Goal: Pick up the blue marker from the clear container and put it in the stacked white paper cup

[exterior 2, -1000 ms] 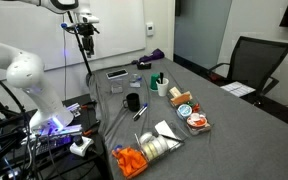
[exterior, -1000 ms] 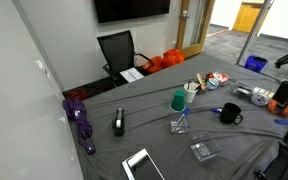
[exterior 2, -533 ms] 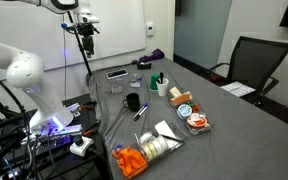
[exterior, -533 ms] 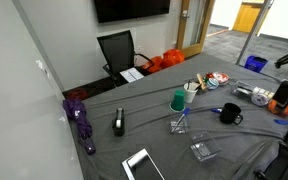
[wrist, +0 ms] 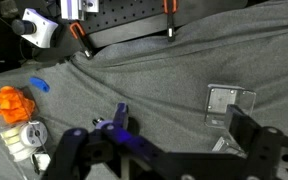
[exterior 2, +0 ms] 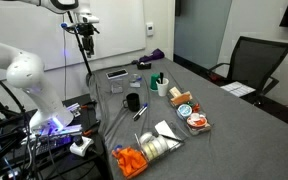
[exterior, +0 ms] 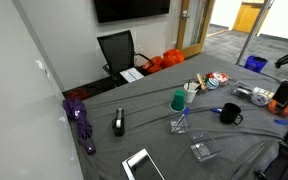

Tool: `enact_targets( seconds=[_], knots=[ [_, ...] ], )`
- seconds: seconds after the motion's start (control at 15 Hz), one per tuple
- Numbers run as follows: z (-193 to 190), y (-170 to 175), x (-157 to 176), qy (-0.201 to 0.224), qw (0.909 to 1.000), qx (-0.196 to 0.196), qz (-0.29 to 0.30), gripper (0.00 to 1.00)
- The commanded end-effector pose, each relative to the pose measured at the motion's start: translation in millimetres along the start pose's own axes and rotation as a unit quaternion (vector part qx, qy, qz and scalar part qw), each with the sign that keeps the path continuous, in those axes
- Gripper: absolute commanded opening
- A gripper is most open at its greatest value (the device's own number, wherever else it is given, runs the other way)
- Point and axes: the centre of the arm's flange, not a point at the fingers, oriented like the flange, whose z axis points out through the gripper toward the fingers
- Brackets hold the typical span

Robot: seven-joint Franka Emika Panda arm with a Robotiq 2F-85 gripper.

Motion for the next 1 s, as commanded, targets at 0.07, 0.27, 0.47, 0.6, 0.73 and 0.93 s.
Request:
enact_targets(
  seconds=[0.07,0.27,0.47,0.6,0.73,0.93],
  knots=[
    [0,0,0,0.000,1.0000,0.000,0.000,1.00],
    [0,0,0,0.000,1.0000,0.000,0.000,1.00],
    [5,-4,4,0.008,0.9997,0.012,0.018,1.00],
    [9,-5,11,0.025,0.9980,0.029,0.050,1.00],
    [13,-11,24,0.043,0.9945,0.048,0.083,1.00],
    [18,-16,44,0.057,0.9866,0.076,0.132,1.00]
  ],
)
